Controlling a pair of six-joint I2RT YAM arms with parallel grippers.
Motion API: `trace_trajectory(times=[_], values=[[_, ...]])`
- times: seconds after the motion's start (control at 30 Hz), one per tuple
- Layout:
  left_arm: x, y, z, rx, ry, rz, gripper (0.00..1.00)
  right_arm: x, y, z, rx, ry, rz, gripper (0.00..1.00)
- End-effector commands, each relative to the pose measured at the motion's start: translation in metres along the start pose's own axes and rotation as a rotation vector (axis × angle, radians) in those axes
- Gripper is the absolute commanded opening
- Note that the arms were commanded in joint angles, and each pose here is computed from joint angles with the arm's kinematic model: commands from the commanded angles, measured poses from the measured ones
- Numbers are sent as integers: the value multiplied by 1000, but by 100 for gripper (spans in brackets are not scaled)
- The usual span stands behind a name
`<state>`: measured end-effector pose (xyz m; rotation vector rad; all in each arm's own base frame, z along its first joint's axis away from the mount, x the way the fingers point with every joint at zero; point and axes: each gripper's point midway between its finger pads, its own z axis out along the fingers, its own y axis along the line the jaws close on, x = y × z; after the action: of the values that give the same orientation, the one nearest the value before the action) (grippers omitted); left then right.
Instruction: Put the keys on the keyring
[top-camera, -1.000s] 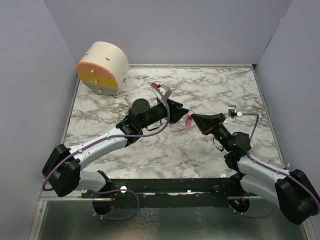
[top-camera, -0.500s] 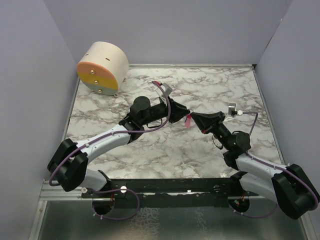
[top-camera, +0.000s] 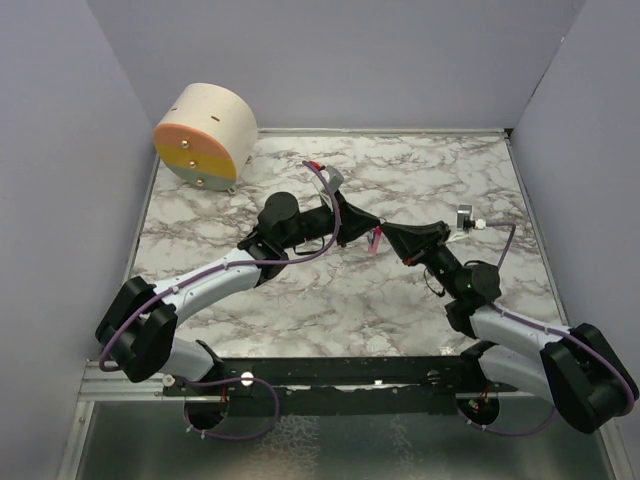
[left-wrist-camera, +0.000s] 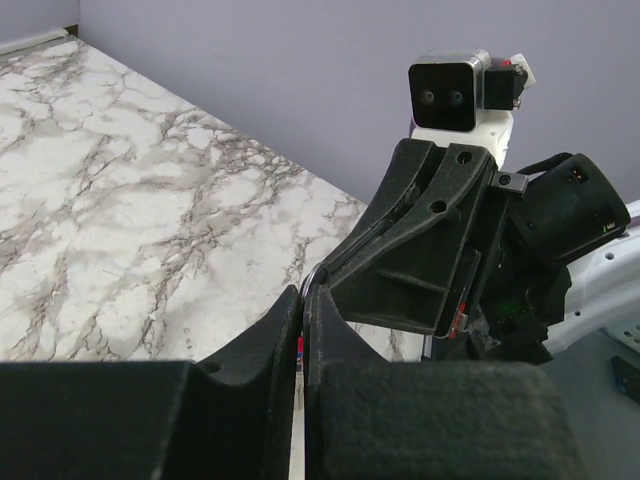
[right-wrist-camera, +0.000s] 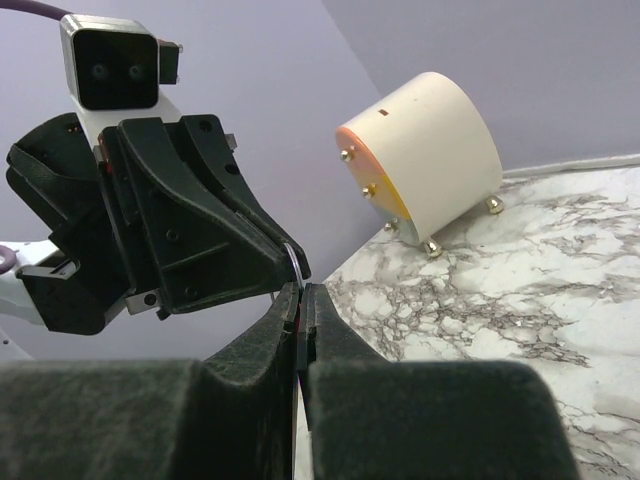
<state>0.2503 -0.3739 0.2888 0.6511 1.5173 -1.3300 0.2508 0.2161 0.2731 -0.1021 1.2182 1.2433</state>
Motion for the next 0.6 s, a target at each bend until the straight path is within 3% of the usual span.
trace_trajectory(times=[0.0, 0.23, 0.4, 0.57], values=[[-11, -15, 2, 66, -22, 19, 3, -13, 10, 7, -42, -38, -13, 1], [-15, -16, -1, 54, -36, 22, 0, -7, 1, 10, -4, -5, -12, 3], [-17, -1, -10, -48, -73, 21, 0, -12, -8, 9, 83, 18, -62, 26], [-16, 17, -17, -172, -77, 6, 0, -23, -12, 3, 141, 41, -198, 35]])
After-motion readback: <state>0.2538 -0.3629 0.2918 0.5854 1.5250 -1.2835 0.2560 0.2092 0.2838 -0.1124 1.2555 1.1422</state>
